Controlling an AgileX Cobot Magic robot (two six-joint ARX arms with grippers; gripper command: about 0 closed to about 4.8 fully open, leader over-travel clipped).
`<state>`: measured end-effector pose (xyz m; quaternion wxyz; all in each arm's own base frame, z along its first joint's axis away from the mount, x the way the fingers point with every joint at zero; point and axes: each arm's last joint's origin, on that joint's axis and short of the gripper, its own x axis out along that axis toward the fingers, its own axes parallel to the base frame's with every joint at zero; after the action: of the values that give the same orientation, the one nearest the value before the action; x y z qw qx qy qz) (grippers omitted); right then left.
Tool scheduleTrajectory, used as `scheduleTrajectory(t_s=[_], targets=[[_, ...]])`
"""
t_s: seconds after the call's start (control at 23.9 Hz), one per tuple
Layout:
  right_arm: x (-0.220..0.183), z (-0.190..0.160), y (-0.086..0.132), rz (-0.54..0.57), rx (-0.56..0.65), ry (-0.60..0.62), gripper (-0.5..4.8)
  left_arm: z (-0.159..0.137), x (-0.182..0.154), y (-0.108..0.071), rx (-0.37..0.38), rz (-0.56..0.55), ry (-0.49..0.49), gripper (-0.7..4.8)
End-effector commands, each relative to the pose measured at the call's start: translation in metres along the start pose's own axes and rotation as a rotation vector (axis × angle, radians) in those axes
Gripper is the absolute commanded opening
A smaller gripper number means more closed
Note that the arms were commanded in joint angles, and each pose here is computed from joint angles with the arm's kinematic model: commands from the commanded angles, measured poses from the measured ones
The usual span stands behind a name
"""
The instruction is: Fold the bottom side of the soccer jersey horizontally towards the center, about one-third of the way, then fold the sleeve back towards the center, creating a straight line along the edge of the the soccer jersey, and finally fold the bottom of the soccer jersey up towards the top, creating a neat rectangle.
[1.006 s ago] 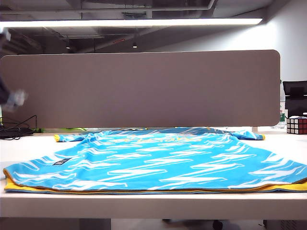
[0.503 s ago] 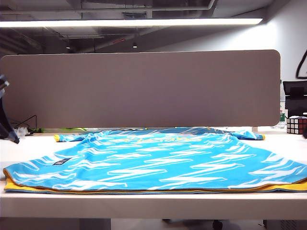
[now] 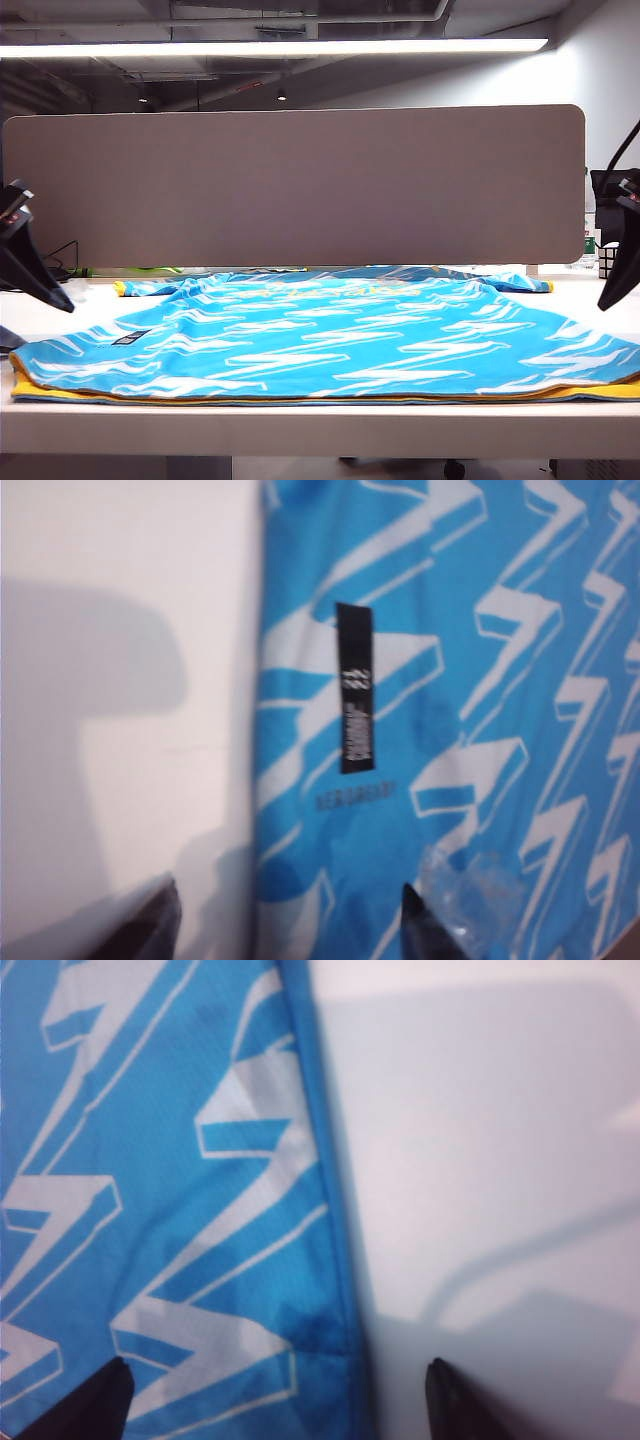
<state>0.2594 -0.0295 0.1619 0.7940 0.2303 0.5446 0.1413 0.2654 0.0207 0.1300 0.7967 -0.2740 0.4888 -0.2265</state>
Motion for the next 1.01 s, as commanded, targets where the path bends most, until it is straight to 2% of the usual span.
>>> scheduleTrajectory(t_s=[0.04,0.38,0.5,0.67,0.71,0.75,0.88,0.92,1.01], targets=[[0.008,-0.006,-0.003,0.02,0.037,0.069,4.02,-0.023,0.011,0.007,-0.063,0.088,0.16,2.92],[0.022,-0.029,-0.002,0.046,0.062,0.169,4.01,-0.032,0.021,-0.004,-0.018,0.127,0.251,2.92],[0.03,-0.038,0.001,0.053,0.044,0.203,4.0,-0.038,0.031,-0.018,0.032,0.119,0.304,2.91],[0.033,-0.039,0.007,0.057,0.031,0.209,3.98,-0.04,0.039,-0.027,0.082,0.119,0.322,2.81],[0.034,-0.039,0.008,0.059,0.024,0.208,3.5,-0.041,0.043,-0.031,0.095,0.111,0.326,2.55],[0.035,-0.039,0.01,0.061,0.015,0.208,2.63,-0.041,0.044,-0.033,0.107,0.105,0.323,1.79],[0.037,-0.038,0.013,0.066,0.002,0.206,0.95,-0.039,0.045,-0.033,0.121,0.102,0.306,0.1],[0.037,-0.038,0.013,0.07,-0.002,0.2,0.51,-0.038,0.045,-0.033,0.126,0.099,0.298,-0.06],[0.036,-0.037,0.014,0.073,-0.009,0.189,0.07,-0.037,0.045,-0.034,0.132,0.095,0.289,-0.06]])
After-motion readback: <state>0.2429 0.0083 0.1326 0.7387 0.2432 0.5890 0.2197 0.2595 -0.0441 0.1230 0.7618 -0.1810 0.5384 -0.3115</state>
